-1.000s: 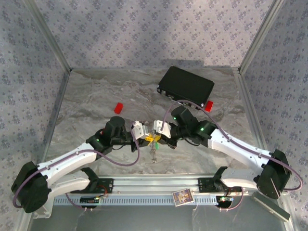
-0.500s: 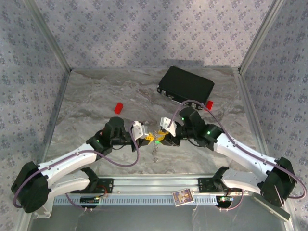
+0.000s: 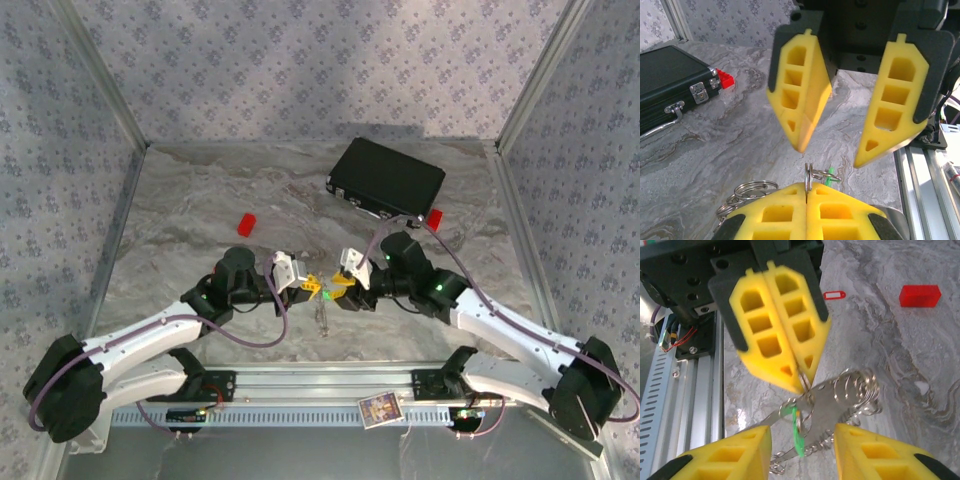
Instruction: Put the keys on the keyring
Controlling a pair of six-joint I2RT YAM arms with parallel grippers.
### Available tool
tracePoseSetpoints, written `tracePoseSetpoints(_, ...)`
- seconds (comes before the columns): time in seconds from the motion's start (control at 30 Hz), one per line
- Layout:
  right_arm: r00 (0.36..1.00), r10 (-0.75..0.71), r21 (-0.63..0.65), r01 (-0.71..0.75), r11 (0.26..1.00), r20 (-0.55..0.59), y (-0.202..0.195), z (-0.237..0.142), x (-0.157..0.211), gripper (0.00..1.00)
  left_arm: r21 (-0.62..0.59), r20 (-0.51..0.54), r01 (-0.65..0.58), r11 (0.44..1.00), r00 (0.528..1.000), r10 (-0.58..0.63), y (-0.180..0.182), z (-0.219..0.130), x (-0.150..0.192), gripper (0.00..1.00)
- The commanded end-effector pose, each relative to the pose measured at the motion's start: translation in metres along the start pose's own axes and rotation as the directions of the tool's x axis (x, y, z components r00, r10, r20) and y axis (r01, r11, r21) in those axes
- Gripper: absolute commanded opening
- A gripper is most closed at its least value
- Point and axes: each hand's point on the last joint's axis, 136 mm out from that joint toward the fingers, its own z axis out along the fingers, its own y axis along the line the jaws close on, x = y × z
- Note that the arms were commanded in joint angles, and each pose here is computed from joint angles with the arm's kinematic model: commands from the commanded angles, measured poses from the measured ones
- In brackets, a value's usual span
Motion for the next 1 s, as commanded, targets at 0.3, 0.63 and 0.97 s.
tracePoseSetpoints(0.3,1.0,0.027,-0.02,-0.027,0.999,-0.001,0.004,0.01,0.005,0.39,0.011,0.066,-0.024,1.0,0.998,0.023,-0.002,0.0,-0.017,0.0)
tracePoseSetpoints(0.63,1.0,0.01,-0.01,-0.01,1.0,-0.013,0.001,0.012,0.004,0.17,0.011,0.073,-0.028,1.0,0.997,0.027,-0.002,0.0,-0.019,0.0)
tracePoseSetpoints(0.97,0.998,-0.011,0.014,0.012,1.0,-0.055,-0.005,0.01,0.007,0.03,0.017,0.086,-0.041,0.999,0.996,0.039,-0.003,-0.001,-0.023,0.0)
